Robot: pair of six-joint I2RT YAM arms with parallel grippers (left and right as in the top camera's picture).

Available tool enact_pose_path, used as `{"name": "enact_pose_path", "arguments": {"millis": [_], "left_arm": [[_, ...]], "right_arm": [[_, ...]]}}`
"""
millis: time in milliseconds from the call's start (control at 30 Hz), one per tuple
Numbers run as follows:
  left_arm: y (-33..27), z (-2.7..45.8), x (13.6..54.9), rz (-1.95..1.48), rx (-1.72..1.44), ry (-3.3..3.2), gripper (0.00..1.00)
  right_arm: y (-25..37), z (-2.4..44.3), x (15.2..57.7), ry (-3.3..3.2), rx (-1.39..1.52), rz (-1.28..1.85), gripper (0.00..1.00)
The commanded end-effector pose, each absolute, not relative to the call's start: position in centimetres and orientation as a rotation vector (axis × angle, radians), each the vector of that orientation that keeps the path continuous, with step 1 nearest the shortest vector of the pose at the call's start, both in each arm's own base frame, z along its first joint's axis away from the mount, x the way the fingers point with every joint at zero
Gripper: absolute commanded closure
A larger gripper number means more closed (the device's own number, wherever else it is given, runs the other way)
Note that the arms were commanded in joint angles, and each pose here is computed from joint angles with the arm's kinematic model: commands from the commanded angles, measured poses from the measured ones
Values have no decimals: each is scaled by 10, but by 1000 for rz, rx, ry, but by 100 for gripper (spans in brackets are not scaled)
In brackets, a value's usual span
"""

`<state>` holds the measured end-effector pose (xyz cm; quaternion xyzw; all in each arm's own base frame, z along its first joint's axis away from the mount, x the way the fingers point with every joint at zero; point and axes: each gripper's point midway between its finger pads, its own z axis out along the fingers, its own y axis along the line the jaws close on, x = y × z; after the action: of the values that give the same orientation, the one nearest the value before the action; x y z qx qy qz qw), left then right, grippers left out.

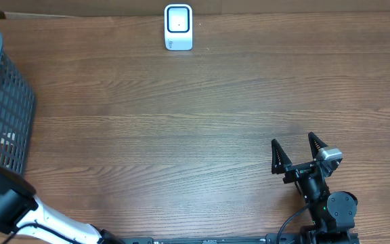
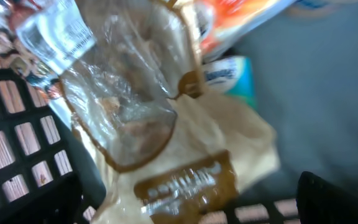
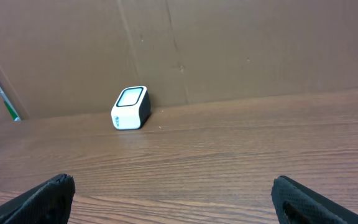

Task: Scan the item barcode
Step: 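Reach the left gripper into the grey basket toward the bread bag, then grasp the clear-and-tan bread bag with the left gripper and lift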

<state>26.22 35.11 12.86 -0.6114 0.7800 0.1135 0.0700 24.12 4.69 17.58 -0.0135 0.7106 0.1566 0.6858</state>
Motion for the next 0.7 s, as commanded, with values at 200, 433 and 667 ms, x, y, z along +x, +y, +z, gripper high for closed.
{"name": "enact_pose_path", "arguments": {"millis": [200, 433, 667], "left_arm": [[367, 67, 259, 425, -1986, 2347, 0], [365, 54, 269, 376, -1928, 2405, 3], [366, 52, 269, 376, -1927, 2403, 39]], "right_arm": [[48, 173, 241, 1592, -34, 355, 0], [48, 173, 241, 1592, -34, 355, 0], [48, 173, 241, 1592, -34, 355, 0]]}}
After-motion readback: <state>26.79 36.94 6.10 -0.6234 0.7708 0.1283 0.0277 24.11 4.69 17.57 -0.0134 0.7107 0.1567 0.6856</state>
